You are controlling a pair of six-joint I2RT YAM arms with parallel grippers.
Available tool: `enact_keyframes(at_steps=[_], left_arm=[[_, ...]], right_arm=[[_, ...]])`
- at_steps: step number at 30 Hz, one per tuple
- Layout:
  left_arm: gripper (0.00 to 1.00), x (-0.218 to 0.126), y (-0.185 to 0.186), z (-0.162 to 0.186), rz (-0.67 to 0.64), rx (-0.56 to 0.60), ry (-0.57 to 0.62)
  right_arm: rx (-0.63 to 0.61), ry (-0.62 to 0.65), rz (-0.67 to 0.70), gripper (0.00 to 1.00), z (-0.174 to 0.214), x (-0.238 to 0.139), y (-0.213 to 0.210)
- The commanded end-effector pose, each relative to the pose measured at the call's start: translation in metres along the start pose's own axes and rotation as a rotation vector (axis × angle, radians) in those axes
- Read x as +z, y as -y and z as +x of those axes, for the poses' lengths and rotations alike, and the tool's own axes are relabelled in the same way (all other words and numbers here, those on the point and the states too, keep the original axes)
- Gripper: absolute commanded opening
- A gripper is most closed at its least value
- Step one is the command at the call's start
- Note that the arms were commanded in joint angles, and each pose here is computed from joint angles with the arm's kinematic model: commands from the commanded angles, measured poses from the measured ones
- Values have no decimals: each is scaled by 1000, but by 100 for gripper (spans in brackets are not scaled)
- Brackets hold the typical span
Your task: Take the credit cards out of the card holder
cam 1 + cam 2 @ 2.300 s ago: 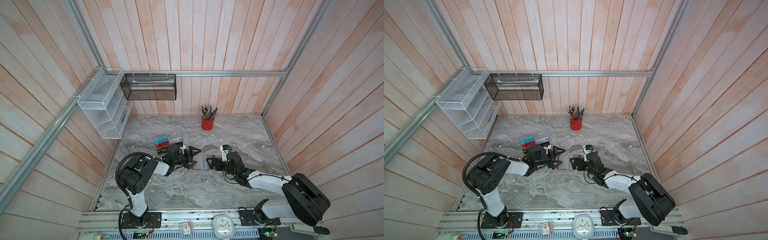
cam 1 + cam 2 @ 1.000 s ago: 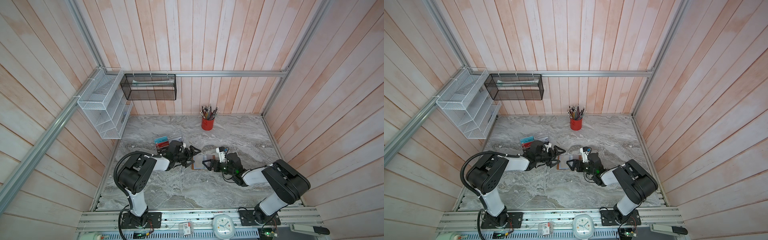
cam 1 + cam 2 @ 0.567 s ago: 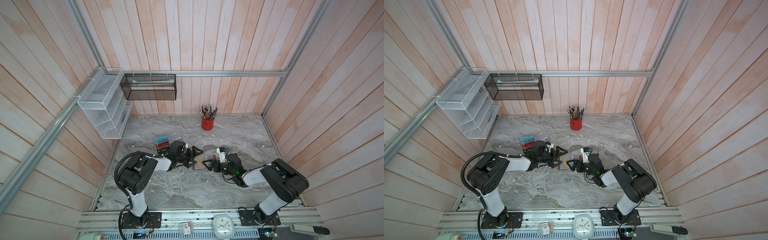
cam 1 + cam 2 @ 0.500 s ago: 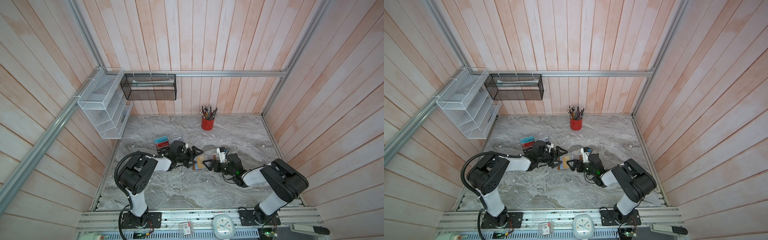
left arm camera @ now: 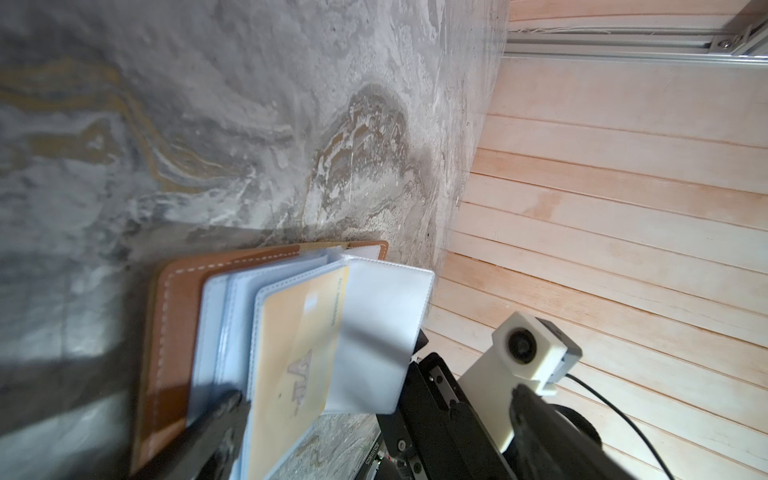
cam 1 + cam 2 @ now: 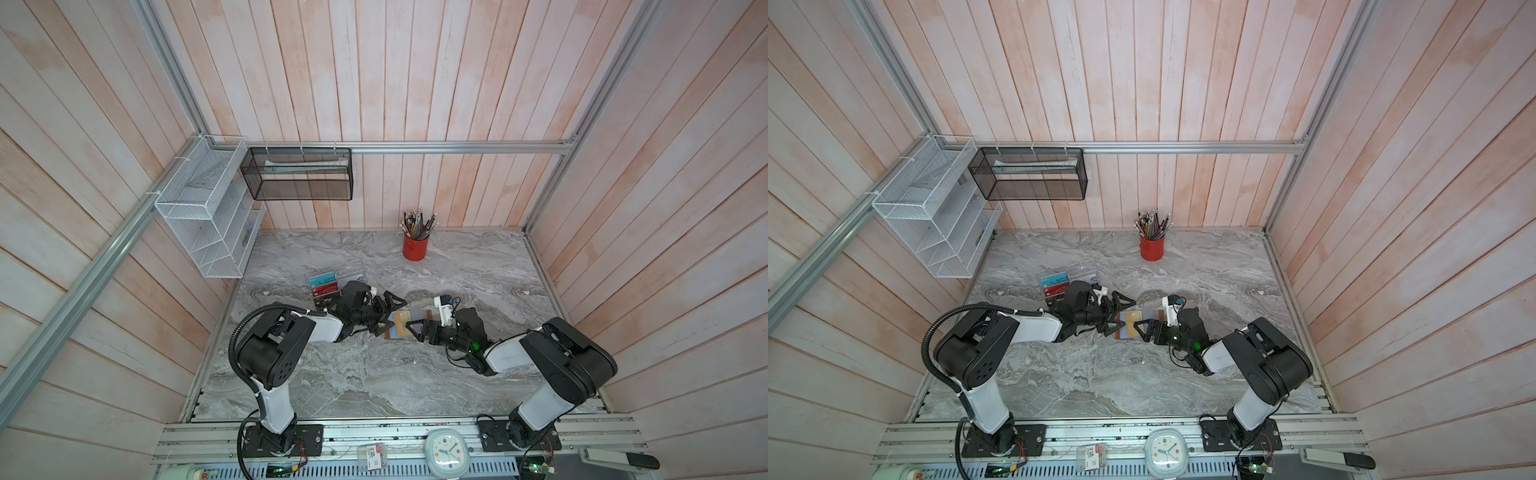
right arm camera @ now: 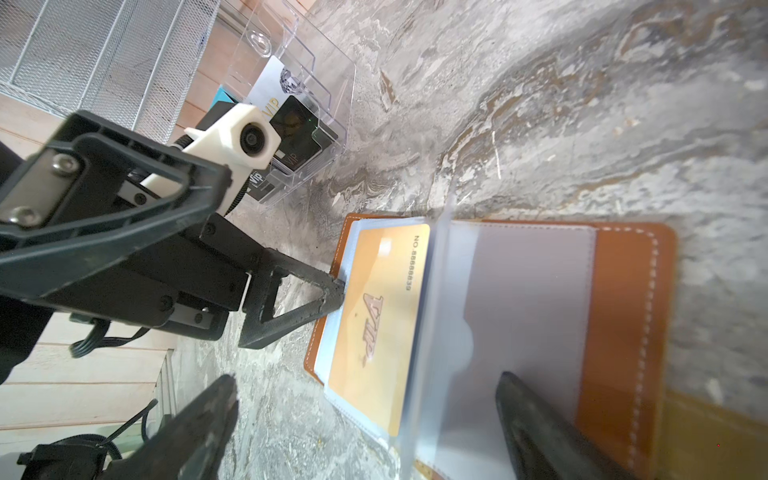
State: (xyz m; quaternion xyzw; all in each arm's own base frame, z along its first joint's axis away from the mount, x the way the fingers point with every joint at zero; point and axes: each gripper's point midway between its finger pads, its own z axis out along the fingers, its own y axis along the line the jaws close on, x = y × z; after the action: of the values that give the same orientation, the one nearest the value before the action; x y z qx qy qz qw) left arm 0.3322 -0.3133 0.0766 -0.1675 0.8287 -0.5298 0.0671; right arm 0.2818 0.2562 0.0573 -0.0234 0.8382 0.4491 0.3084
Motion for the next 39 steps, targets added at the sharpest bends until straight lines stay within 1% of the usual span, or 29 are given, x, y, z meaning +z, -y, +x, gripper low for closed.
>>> enact_keyframes(at_steps=[1,4,8,12,15,18,21,24,26,30,34,37,39], left_arm=[[100,5,9,1,29,14,-13],[100,5,8,1,27,12,-14],[100,5,6,2,23,10,-15],[100,5,3,2,19,7,-14],[100,5,3,2,19,6,-14],[100,5,2,2,20,3,-12],[100,5,1,2,20,-2,-10],[100,4,1,3,23,-2,-13],[100,4,-2,5,20,-4,-17],[100,2,-5,6,17,-9,-15],[100,2,-8,7,15,-12,-18],[100,2,-11,7,12,-15,-19],[100,2,-13,8,11,-15,-22]], right_arm=[[16,-7,103,98,2,-4,18],[10,31,180,98,-5,-11,27],[-37,91,224,98,-18,-25,23],[-87,149,178,98,-33,-40,2],[-117,148,143,98,-39,-43,-12],[-132,120,88,96,-35,-38,-20],[-136,49,31,95,-25,-28,-24],[-124,-24,-40,92,-16,-18,-27],[-114,-50,-71,90,-12,-11,-28],[-96,-81,-114,82,-11,-1,-28],[-80,-108,-154,70,-12,7,-29],[-66,-116,-170,68,-12,9,-28],[-53,-119,-175,64,-12,9,-25]])
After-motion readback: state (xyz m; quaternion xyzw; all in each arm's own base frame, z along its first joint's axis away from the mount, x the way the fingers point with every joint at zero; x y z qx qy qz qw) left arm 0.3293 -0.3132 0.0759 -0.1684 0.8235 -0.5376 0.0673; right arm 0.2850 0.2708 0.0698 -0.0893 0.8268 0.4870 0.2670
